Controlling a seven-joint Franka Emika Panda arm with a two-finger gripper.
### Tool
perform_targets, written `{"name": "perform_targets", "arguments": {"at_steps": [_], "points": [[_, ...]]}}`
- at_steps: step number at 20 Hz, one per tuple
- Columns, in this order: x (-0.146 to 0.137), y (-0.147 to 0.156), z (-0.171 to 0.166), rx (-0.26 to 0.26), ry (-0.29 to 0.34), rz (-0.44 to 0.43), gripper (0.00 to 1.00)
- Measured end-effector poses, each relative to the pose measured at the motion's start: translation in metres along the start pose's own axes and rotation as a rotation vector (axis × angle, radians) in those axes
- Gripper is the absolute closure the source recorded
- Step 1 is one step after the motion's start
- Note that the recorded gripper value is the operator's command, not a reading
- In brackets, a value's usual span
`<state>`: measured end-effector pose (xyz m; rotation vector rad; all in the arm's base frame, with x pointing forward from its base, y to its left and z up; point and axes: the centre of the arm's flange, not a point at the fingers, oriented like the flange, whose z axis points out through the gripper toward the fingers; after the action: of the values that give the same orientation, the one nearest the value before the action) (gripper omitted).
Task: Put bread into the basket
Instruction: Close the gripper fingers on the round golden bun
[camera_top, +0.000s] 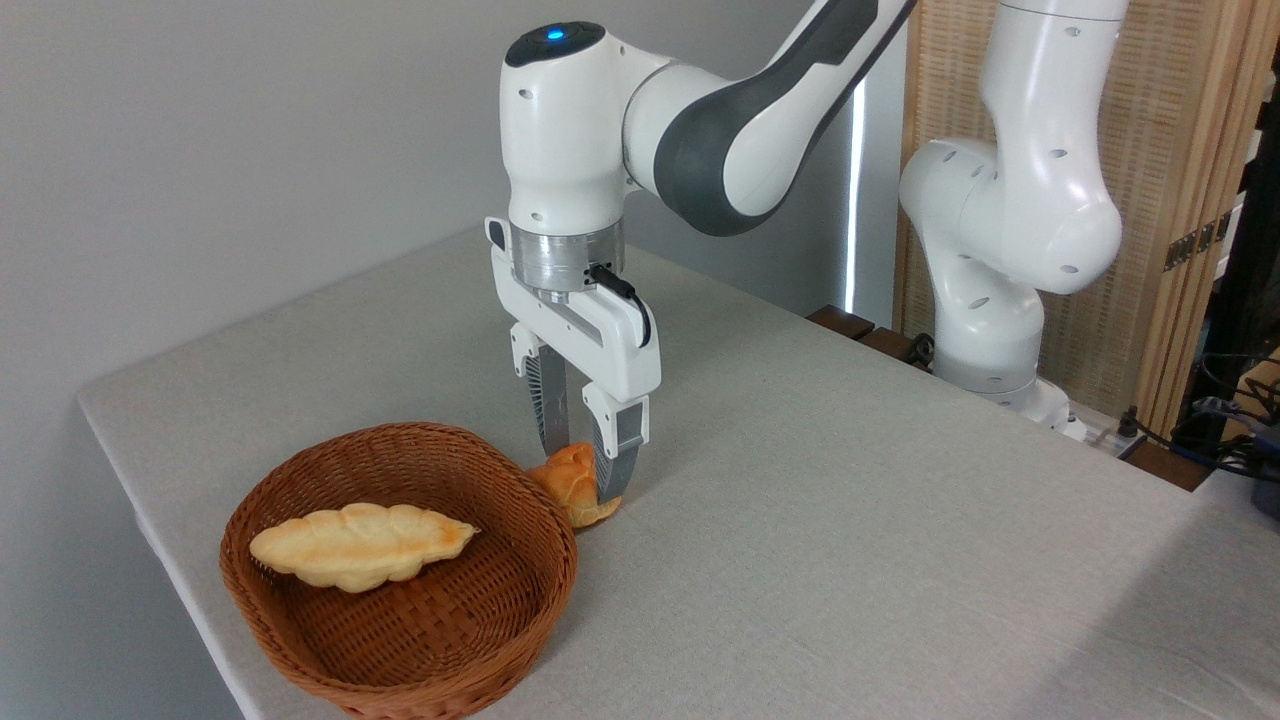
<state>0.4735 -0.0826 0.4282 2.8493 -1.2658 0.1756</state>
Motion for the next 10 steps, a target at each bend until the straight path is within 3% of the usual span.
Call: {"name": "perform_targets", "arguments": {"at_steps": [7, 10], "points": [[0.0017, 0.0022, 0.0060, -0.007, -0.009, 0.006, 0.00], [0.0022, 0.0027, 0.0084, -0.009, -0.013, 0.007, 0.15]]}}
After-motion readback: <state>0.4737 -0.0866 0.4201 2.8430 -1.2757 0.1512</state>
